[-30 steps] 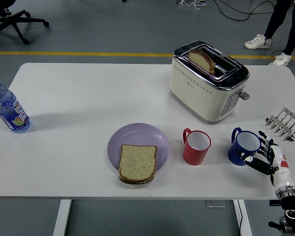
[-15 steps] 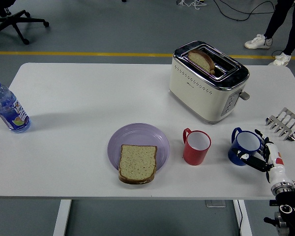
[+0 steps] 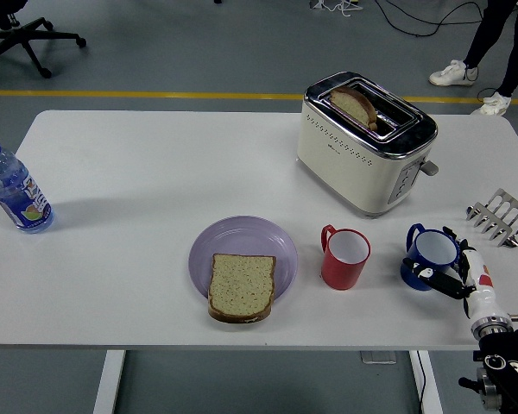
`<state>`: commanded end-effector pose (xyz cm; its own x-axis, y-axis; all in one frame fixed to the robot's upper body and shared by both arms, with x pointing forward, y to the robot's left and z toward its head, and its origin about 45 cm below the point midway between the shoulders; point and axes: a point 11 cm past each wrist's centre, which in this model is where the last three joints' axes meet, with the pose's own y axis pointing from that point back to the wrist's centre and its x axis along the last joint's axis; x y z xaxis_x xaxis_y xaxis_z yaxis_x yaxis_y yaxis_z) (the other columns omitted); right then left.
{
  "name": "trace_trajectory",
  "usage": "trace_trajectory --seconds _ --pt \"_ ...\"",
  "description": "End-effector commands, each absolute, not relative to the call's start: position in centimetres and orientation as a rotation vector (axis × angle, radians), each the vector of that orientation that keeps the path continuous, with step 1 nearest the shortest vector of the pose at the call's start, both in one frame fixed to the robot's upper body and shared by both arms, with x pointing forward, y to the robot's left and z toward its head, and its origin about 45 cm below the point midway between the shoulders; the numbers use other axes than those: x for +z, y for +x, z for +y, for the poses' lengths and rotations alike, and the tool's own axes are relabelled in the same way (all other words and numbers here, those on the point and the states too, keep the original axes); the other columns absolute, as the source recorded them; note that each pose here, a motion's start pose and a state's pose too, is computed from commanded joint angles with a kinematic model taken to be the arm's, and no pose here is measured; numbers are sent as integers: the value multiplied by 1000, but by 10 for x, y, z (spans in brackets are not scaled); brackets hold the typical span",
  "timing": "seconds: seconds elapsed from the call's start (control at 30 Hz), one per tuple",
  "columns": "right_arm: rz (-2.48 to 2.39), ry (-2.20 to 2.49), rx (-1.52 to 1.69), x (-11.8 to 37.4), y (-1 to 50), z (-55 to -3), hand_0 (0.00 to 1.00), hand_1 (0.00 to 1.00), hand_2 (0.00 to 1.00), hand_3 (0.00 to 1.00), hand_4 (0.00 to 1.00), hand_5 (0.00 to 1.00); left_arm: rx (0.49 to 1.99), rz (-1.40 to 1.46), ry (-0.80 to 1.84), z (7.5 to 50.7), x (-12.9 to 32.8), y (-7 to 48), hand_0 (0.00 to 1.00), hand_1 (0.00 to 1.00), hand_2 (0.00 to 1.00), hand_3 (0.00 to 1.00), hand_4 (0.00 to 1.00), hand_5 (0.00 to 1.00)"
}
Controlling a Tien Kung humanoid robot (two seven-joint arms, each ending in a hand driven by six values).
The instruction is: Pick up the cup,pour liquid into bread,place the cup on the desk
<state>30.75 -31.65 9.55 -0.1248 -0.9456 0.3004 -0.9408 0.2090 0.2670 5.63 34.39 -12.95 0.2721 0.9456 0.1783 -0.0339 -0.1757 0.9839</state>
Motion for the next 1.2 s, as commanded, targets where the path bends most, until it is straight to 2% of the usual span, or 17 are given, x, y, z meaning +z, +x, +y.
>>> trace_trajectory --seconds 1.07,1.1,1.2 --pt "-2123 1729 -49 85 314 -316 835 789 856 907 998 198 1131 900 1448 344 -129 58 680 746 770 665 418 998" --pt "-2124 1728 -49 85 314 -316 820 764 811 862 997 201 1131 899 1448 344 -129 58 680 747 770 665 418 998" --pt "-2136 1727 -58 85 314 -317 820 764 811 862 997 201 1130 899 1449 344 -129 59 680 747 770 665 418 998"
